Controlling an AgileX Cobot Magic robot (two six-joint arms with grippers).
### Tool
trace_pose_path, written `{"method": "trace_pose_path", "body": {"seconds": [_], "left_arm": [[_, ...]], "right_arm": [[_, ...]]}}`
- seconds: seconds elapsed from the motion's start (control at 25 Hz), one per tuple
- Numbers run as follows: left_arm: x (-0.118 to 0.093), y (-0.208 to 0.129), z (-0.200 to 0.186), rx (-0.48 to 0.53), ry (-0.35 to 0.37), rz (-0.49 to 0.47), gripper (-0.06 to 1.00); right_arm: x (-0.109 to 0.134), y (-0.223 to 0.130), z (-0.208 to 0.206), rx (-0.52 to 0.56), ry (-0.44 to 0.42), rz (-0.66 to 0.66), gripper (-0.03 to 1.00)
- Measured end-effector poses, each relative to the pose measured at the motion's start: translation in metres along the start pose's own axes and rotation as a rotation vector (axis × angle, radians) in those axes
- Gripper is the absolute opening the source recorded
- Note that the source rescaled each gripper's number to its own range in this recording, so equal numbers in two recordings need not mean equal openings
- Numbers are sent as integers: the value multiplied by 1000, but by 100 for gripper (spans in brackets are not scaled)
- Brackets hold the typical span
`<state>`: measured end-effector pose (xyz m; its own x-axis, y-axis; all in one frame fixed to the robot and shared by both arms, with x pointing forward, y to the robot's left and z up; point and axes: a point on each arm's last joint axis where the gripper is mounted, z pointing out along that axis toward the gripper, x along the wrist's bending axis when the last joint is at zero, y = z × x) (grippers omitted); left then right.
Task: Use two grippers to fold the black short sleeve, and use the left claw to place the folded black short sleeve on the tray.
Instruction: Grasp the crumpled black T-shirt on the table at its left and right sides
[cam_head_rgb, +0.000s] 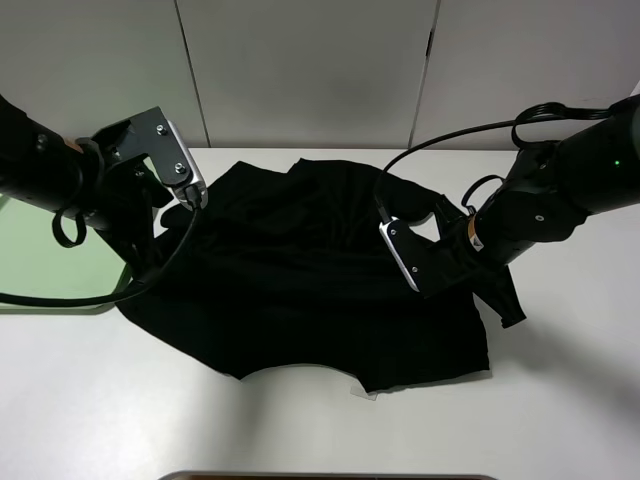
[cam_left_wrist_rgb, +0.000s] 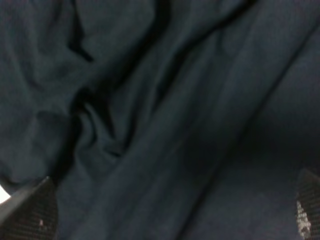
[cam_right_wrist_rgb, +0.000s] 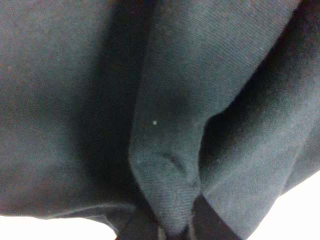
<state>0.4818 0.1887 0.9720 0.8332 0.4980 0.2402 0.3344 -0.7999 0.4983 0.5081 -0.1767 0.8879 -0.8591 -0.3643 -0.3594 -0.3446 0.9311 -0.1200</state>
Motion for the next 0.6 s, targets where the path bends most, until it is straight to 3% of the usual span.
{"method": "trace_pose_path", "body": {"seconds": [0.2, 0.32, 0.4, 0.6], "left_arm": [[4, 2, 1, 6, 23, 59, 91], [9, 8, 9, 44, -22, 45, 91], [18, 14, 33, 167, -130, 9, 91], [34, 17, 55, 339, -187, 94, 91]], "right_arm": [[1, -1, 0, 8, 10, 11, 0], [2, -1, 0, 13, 18, 26, 0], [2, -1, 0, 16, 22, 35, 0], [3, -2, 0, 21, 28, 46, 0]]}}
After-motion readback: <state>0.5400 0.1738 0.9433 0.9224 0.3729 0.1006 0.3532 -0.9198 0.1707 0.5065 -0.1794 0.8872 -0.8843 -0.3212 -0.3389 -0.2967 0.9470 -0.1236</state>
